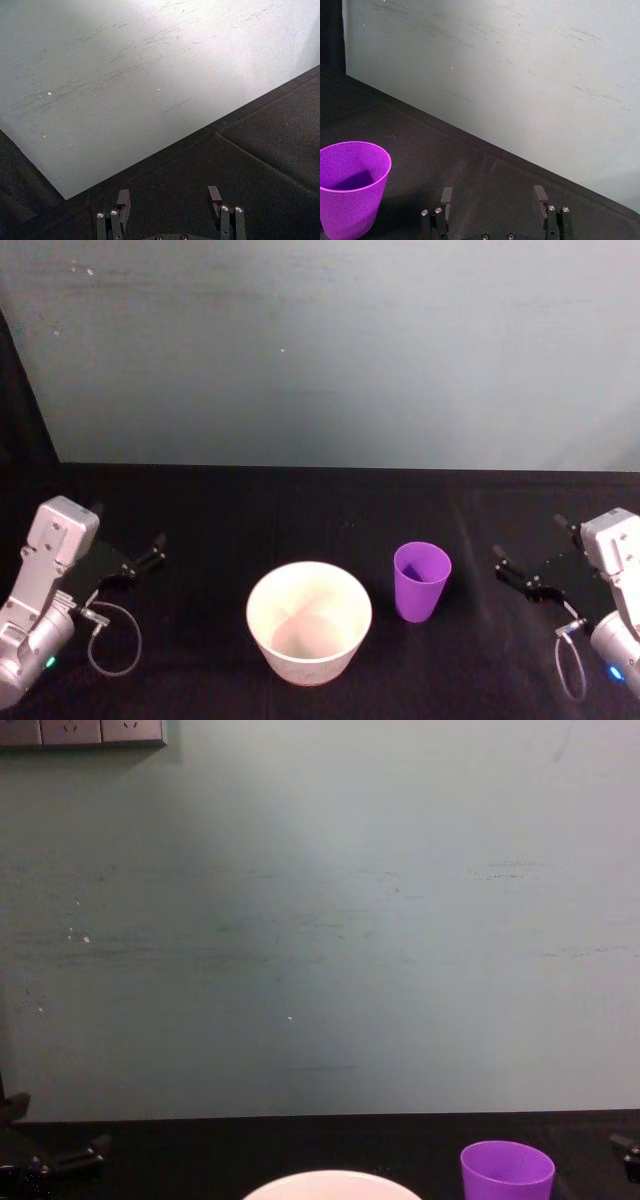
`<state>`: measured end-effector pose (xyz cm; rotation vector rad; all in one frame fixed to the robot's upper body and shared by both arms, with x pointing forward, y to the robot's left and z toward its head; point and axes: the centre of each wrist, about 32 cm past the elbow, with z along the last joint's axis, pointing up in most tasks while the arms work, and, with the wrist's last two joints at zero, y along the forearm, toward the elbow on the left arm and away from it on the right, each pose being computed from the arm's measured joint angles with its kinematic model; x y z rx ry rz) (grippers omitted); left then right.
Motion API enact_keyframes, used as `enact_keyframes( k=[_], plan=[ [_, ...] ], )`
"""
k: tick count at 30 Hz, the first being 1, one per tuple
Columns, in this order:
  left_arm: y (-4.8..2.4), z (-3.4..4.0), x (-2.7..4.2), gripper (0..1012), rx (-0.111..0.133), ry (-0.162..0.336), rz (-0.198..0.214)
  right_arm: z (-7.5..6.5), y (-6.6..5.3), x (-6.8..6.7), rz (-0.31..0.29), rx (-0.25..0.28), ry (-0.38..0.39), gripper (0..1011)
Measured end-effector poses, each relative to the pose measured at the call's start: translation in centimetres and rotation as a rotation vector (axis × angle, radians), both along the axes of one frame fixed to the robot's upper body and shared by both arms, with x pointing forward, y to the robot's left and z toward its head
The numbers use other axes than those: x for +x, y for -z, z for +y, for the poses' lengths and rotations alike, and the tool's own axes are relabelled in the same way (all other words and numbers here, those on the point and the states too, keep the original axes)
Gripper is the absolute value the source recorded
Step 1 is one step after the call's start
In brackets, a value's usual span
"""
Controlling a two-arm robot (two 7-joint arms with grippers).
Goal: Pick up the cup and pour the mung beans from the cup into the bowl.
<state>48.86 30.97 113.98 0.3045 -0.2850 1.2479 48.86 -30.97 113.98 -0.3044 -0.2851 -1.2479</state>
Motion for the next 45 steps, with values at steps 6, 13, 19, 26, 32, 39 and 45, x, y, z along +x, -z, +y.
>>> enact_keyframes(
  k=[6, 13, 19, 26, 32, 39, 45],
  plan=[
    [0.00, 0.00, 0.00, 1003, 0.000, 0.000, 0.000, 0.0, 0.0, 0.0, 0.000, 0.000, 0.000, 1003],
    [0.00, 0.00, 0.00, 1004, 0.000, 0.000, 0.000, 0.0, 0.0, 0.0, 0.000, 0.000, 0.000, 1003],
    [0.00, 0.00, 0.00, 1004, 0.000, 0.000, 0.000, 0.0, 0.0, 0.0, 0.000, 0.000, 0.000, 1003],
    [0.00, 0.00, 0.00, 1003, 0.000, 0.000, 0.000, 0.0, 0.0, 0.0, 0.000, 0.000, 0.000, 1003],
    [0.00, 0.00, 0.00, 1004, 0.000, 0.000, 0.000, 0.0, 0.0, 0.0, 0.000, 0.000, 0.000, 1003],
    [0.00, 0.00, 0.00, 1003, 0.000, 0.000, 0.000, -0.2, 0.0, -0.4, -0.006, 0.000, -0.004, 1003],
    [0.00, 0.00, 0.00, 1004, 0.000, 0.000, 0.000, -1.1, 0.3, -2.7, -0.012, 0.018, -0.030, 1003]
  ],
)
